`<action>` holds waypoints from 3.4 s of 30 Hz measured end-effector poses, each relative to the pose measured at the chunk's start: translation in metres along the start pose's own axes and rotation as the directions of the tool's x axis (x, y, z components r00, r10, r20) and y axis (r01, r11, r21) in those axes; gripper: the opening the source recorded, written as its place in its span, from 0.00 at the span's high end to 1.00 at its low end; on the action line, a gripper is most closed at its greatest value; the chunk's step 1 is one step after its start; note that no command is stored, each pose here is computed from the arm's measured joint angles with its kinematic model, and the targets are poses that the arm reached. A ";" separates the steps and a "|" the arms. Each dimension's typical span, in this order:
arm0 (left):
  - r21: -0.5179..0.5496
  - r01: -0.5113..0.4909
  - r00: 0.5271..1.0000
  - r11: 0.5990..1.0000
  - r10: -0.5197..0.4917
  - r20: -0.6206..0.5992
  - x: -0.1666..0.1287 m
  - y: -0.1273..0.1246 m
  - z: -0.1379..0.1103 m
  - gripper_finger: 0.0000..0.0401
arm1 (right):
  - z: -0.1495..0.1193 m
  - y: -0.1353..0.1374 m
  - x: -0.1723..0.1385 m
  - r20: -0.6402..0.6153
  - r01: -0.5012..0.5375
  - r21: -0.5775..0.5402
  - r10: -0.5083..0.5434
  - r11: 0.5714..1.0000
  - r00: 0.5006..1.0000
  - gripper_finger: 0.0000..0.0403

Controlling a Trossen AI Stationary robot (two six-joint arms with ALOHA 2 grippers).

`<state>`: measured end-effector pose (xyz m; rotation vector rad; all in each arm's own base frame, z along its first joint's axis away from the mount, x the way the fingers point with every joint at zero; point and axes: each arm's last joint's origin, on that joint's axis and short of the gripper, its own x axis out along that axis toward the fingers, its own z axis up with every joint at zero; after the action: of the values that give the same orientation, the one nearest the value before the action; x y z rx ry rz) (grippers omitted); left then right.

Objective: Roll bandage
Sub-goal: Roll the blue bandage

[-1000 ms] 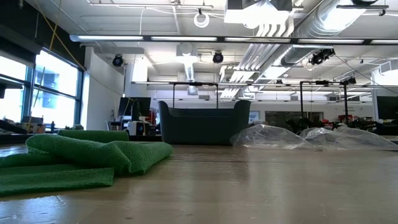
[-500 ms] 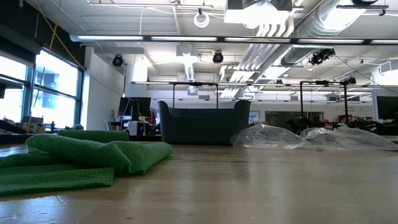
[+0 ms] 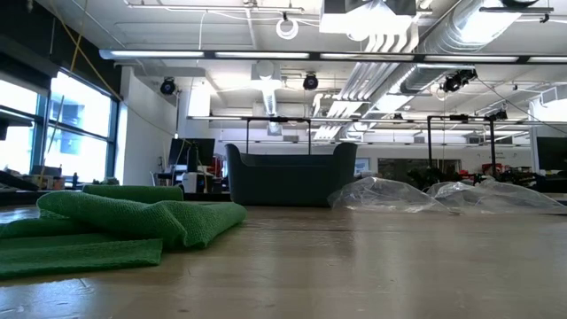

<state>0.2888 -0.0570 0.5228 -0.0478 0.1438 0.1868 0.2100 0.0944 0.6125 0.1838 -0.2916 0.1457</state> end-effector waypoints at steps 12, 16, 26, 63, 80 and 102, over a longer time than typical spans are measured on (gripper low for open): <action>-0.148 0.276 0.946 0.949 -0.296 -0.131 0.037 -0.044 -0.030 1.00 | -0.009 -0.038 0.000 -0.093 0.371 0.022 -0.367 0.928 0.925 1.00; -0.184 0.298 0.932 0.937 -0.327 -0.154 0.041 -0.056 -0.037 1.00 | -0.026 -0.051 -0.004 -0.251 0.456 0.018 -0.438 0.890 0.863 1.00; -0.232 0.338 0.918 0.912 -0.374 -0.131 0.027 -0.066 -0.032 1.00 | -0.070 -0.055 -0.017 -0.593 0.613 0.030 -0.480 0.790 0.647 0.99; -0.621 0.122 0.979 0.774 -0.197 -0.054 0.042 -0.022 -0.019 1.00 | -0.092 -0.010 -0.046 -0.761 0.309 -0.248 -0.382 0.918 0.524 0.48; -0.615 0.427 0.904 0.663 -0.321 0.282 0.038 -0.025 0.014 1.00 | -0.095 0.011 0.001 -0.377 0.321 -0.454 -0.505 0.831 0.776 0.48; -0.650 0.433 0.893 0.625 -0.393 0.218 0.039 -0.027 0.008 1.00 | -0.043 0.019 0.000 -0.102 0.312 -0.738 -0.556 0.599 0.825 0.99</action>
<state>0.3330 -0.0763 0.5262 -0.8261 -0.0054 -0.2405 0.2185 0.1215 0.5755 -0.5369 0.0578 -0.4453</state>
